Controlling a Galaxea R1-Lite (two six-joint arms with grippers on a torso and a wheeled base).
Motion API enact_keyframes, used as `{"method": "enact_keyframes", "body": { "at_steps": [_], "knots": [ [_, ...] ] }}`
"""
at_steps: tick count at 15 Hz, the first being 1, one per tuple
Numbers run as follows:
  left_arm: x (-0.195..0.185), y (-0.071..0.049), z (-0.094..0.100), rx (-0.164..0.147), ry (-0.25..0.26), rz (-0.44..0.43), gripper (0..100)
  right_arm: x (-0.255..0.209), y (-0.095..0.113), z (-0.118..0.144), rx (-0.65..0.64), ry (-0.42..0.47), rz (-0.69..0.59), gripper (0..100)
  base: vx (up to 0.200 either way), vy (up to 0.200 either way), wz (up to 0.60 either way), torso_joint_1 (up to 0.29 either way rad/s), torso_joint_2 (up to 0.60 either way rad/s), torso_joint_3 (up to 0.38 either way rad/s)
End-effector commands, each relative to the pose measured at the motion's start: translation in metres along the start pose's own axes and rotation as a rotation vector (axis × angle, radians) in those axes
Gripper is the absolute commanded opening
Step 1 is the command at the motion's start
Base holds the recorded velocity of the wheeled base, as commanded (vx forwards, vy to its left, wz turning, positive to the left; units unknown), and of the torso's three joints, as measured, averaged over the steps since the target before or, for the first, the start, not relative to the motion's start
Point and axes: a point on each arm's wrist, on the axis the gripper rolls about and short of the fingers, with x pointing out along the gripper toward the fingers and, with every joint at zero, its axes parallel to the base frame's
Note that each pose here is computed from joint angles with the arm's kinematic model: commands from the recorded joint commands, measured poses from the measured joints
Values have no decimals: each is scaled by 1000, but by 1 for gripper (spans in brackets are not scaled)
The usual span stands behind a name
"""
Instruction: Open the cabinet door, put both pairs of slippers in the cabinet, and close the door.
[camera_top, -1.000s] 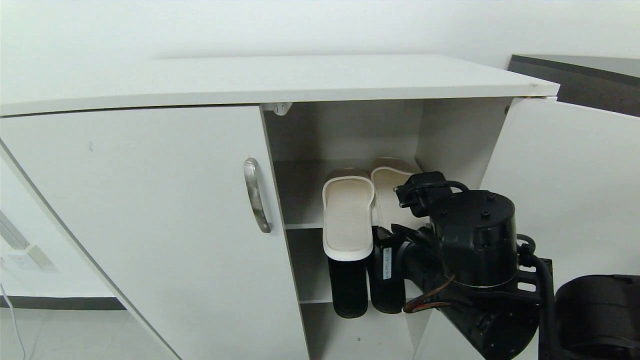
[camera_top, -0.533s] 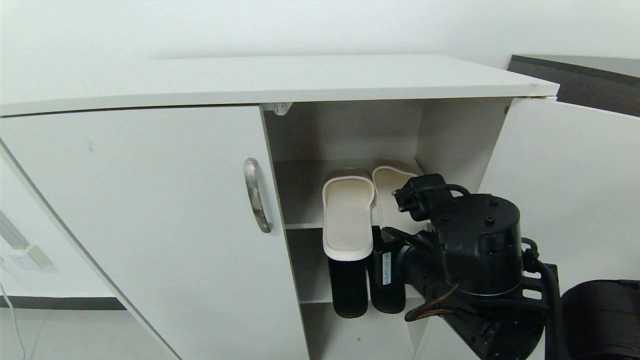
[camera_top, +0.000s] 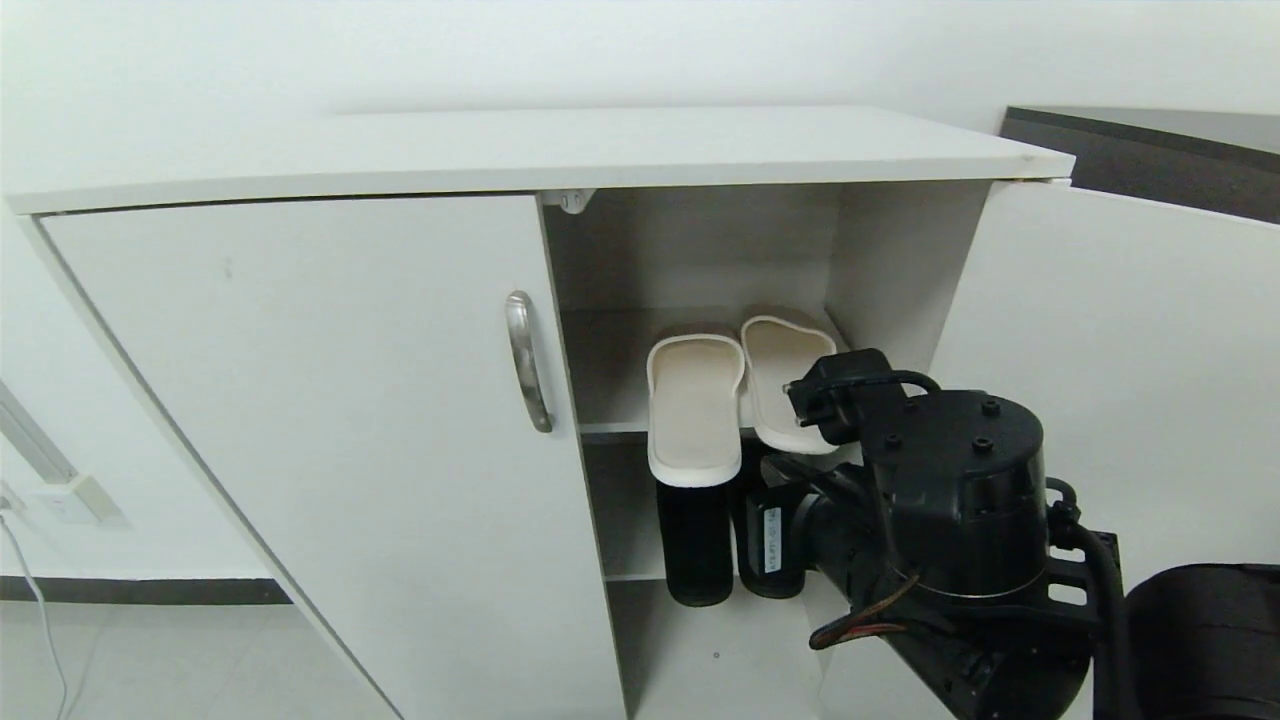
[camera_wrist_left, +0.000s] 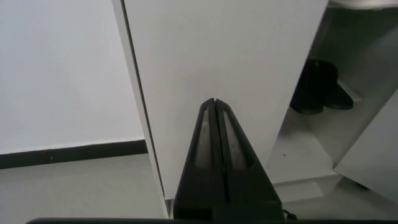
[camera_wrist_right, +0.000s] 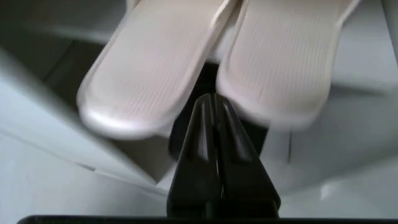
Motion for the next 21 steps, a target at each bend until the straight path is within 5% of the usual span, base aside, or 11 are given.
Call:
{"method": "enact_keyframes", "body": {
  "at_steps": [1, 15, 21],
  "knots": [
    [0, 0, 0, 0, 1, 1, 0, 1, 0, 0, -1, 1, -2, 0, -200, 0, 0, -7, 2, 7],
    [0, 0, 0, 0, 1, 1, 0, 0, -4, -13, -24, 44, 17, 0, -200, 0, 0, 2, 3, 4],
    [0, 0, 0, 0, 1, 1, 0, 4, -3, -23, -45, 74, 21, 0, 0, 0, 0, 0, 0, 0]
  ]
}}
